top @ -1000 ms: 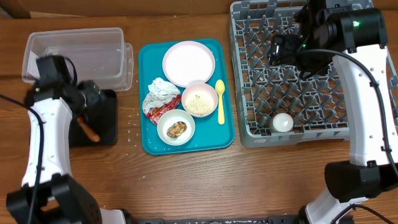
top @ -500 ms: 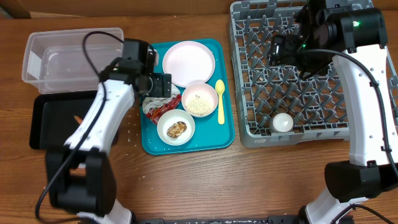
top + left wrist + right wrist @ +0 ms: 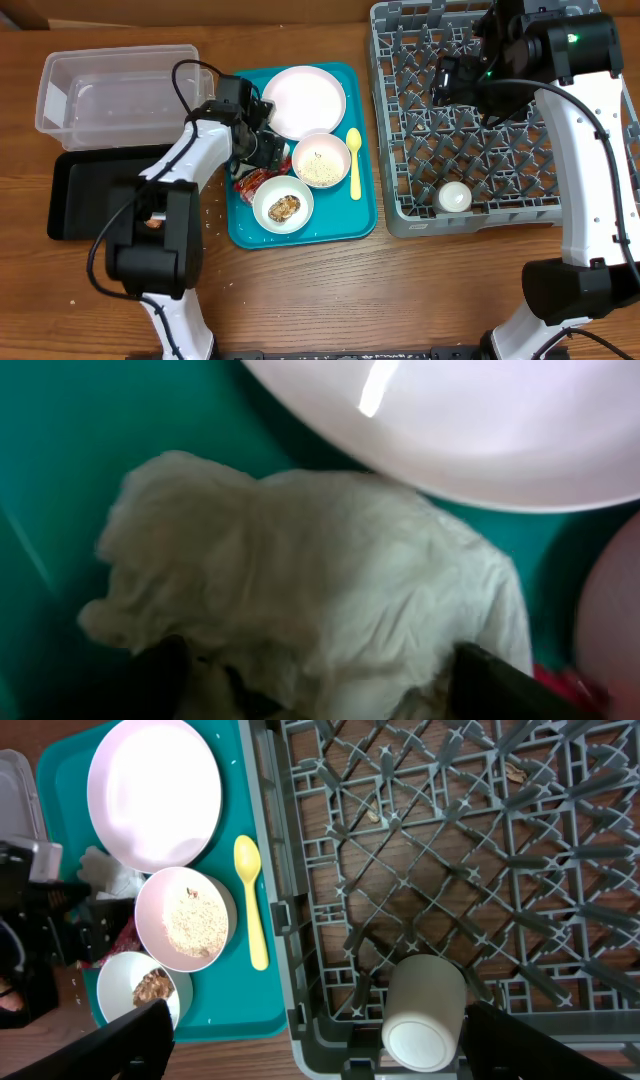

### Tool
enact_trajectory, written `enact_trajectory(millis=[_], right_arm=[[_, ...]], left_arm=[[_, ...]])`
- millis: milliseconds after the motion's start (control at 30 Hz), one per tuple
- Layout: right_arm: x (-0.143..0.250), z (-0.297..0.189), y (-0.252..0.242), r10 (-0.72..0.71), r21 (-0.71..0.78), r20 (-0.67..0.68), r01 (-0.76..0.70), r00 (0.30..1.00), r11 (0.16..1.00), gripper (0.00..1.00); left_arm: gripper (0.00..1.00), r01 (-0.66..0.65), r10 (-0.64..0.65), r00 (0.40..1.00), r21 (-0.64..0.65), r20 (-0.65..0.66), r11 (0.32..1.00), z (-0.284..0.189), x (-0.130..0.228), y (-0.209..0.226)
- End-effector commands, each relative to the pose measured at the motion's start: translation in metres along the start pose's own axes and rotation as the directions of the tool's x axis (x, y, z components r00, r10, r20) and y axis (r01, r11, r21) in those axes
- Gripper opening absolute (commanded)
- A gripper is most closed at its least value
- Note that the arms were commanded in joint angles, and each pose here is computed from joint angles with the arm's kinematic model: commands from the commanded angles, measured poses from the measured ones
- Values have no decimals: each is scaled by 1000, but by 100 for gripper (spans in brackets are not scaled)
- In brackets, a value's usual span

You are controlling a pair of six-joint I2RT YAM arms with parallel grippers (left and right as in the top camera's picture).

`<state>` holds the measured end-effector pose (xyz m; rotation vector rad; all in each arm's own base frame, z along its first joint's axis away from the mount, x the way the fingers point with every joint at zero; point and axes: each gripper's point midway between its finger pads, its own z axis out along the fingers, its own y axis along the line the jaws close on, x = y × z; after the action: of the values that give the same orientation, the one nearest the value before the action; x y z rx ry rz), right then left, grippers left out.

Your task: Sort waste into correct bins and load items into the dishwasher

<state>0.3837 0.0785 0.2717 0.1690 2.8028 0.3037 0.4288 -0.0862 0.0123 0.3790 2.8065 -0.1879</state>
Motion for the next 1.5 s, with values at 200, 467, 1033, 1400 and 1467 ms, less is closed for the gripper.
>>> enact_trajectory(millis=[200, 467, 1033, 1400, 1467], right_arm=[[-2, -4, 4, -10, -9, 17, 11, 1000, 1000, 95], [-1, -4, 3, -10, -8, 13, 10, 1000, 1000, 95], [-1, -4, 3, -10, -8, 14, 10, 1000, 1000, 95], [-2, -4, 4, -10, -9, 17, 10, 1000, 1000, 95], [-2, -4, 4, -10, -9, 16, 10, 1000, 1000, 95]], left_arm=[[26, 10, -7, 996, 32, -94, 999, 36, 22, -2], [4, 64, -61, 995, 37, -78, 997, -13, -26, -5], [4, 226, -197, 951, -103, 238, 969, -233, -123, 53], [13, 473, -429, 880, -306, 205, 826, -199, -80, 190], [45, 487, -454, 873, -307, 177, 817, -183, -75, 199]])
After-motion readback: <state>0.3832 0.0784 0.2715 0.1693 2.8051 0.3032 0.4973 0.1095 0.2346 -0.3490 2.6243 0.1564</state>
